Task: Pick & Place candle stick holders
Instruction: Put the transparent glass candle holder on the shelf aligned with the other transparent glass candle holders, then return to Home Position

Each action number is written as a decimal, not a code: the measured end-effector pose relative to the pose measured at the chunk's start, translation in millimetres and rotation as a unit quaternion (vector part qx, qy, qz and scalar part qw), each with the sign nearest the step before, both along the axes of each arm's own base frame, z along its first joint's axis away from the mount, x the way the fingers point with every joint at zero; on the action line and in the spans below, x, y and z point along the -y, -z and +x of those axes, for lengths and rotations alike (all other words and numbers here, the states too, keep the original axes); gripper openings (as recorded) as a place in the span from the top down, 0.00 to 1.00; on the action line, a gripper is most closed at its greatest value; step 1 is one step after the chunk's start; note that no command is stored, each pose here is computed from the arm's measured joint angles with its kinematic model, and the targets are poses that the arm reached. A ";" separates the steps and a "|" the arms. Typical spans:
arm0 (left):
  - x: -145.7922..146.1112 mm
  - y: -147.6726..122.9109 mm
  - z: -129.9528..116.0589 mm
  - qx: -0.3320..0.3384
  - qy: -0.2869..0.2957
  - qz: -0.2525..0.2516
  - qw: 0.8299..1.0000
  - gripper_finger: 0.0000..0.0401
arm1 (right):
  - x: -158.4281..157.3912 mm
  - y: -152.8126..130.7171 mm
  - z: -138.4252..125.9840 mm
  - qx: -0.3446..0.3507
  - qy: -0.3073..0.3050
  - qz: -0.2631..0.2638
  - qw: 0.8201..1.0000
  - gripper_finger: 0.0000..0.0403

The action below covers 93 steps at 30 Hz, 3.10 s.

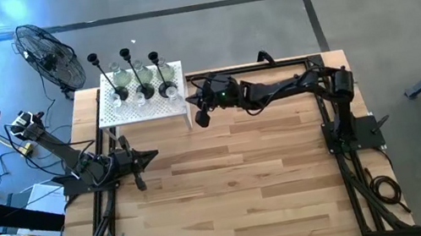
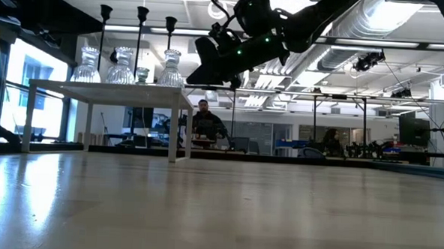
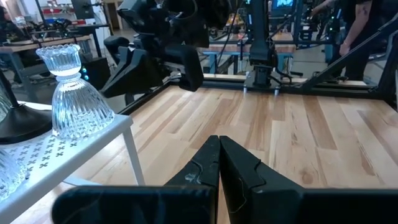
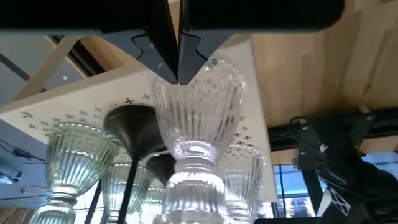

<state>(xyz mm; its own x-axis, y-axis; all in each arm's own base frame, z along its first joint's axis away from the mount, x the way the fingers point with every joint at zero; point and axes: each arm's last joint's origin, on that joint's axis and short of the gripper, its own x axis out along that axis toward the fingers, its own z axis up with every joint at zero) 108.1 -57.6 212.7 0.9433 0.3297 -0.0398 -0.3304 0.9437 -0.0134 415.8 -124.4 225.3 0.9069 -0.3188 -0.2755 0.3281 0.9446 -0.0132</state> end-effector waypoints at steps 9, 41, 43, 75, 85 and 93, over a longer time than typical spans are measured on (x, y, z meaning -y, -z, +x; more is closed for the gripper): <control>0.0 0.0 0.0 0.000 0.000 0.000 1.000 0.99 | -0.8 -1.0 0.6 0.007 -0.015 0.004 1.000 1.00; -0.1 -0.1 0.0 0.001 -0.001 0.000 1.000 0.99 | 0.0 -2.6 9.2 0.018 -0.039 0.020 0.999 1.00; -0.1 -0.1 0.0 0.001 -0.001 0.000 1.000 0.99 | 0.0 -2.7 9.3 0.019 -0.041 0.020 0.999 1.00; -43.5 0.6 20.7 -0.014 0.071 -0.009 0.997 1.00 | -81.5 -5.3 -182.3 0.071 -0.128 -0.067 0.987 1.00; -68.3 -5.0 7.9 0.003 0.042 0.008 0.999 1.00 | -91.9 4.2 -263.7 0.133 -0.123 -0.057 0.982 1.00; -67.9 -7.3 -15.2 0.024 0.034 0.020 0.999 1.00 | -95.5 10.5 -286.9 0.110 -0.108 -0.048 0.987 1.00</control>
